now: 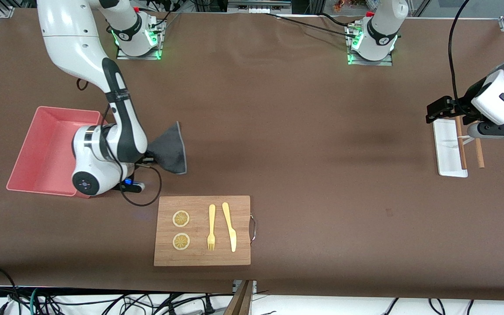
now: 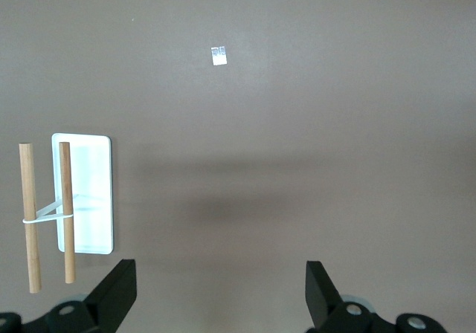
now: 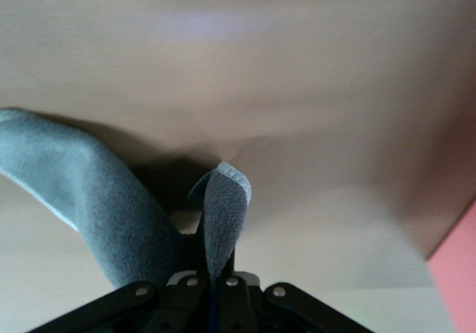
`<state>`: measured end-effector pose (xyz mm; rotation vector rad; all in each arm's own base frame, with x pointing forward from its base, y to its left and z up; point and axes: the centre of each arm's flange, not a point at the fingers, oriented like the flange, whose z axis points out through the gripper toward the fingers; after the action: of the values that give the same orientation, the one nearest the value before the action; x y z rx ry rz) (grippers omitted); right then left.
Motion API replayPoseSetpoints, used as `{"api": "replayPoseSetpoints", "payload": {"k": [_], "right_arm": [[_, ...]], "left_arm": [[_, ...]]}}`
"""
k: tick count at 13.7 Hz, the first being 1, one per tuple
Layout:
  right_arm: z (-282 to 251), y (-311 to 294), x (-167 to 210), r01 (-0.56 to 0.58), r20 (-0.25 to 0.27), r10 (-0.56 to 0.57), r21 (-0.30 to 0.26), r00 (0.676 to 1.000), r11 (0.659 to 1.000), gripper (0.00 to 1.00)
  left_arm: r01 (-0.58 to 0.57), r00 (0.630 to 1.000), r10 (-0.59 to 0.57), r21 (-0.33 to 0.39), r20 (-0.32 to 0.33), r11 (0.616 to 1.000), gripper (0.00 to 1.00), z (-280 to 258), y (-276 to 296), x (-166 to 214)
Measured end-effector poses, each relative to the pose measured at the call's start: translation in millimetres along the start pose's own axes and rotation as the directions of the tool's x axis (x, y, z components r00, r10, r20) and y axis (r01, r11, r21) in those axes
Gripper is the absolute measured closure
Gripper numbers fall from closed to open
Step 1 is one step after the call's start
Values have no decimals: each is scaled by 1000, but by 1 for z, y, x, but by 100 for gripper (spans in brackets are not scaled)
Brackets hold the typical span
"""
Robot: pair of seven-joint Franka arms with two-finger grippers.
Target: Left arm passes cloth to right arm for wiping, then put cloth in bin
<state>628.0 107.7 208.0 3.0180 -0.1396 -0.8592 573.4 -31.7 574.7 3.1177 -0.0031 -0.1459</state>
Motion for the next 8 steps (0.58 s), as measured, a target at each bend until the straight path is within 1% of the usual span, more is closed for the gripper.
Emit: {"api": "replayPoseSetpoints", "payload": {"k": [2,4,6,8], "right_arm": [[-11,13,-2,19,-6,-18,1,1000,1000,98],[-38,14,-15,34,-23,-34,14,999,999,98],[-82,11,-40,59,-43,-58,15,997,998,98],[-129,18,-72,72,-61,-73,-12,995,997,98]], "left_arm": [[0,1000,0,0,0,1000,0,0,0,0],[0,1000,0,0,0,1000,0,0,0,0],[0,1000,0,0,0,1000,0,0,0,0],[0,1000,0,0,-1,1000,0,0,0,0]]}}
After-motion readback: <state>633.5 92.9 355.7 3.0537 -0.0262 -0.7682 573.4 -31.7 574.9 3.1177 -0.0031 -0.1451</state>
